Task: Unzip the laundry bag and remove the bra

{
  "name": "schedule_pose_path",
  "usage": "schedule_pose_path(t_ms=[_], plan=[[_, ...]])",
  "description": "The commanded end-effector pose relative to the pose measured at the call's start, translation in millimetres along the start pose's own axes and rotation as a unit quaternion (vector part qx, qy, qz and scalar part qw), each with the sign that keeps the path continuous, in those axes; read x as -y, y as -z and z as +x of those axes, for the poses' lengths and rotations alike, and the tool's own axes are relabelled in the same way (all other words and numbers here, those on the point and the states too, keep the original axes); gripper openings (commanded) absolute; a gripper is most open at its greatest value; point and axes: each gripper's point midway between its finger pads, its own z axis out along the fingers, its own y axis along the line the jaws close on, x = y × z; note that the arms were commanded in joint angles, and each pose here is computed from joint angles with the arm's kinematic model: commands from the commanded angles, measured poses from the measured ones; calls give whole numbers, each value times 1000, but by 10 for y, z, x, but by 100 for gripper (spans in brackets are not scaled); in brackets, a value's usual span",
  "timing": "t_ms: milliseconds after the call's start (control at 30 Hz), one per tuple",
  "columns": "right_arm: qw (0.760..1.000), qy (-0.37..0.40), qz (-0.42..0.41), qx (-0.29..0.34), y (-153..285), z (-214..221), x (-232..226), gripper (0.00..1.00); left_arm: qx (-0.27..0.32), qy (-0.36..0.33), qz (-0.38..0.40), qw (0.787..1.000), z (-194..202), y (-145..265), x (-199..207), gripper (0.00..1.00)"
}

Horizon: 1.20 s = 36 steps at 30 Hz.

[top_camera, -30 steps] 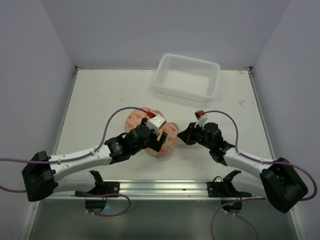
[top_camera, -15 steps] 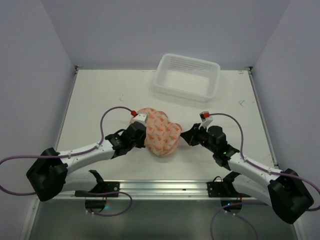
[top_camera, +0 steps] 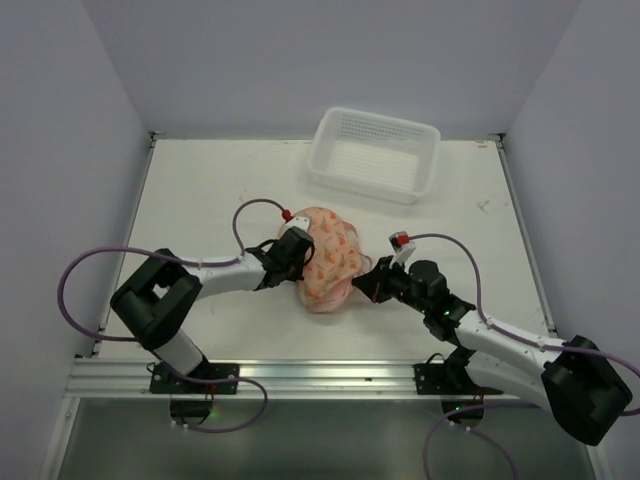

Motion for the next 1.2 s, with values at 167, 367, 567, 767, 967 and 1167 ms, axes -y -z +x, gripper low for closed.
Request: schedule_pose_path(t_ms=[167,367,567,767,967,1167], plan=[[999,9,-37,-13,-69,183,-339,0,65,-4,25,998,-792,-273,121,0],[998,1,-52,-24,-194,263,-489,0,108,-42,27,993,-1213,-179,176,1],[999,8,-36,-24,-295,198,-490,0,170,-89,106,976,-1444,658,252,56],[999,9,-42,-24,-338,140,-560,0,134,-120,255,950,-992,1120,583,66],[999,6,-36,-32,-423,138,-565,0,66,-192,188,961,-412,966,633,73],[999,7,-32,-33,-416,125,-564,0,115,-232,226,939,-297,1054,733,71]])
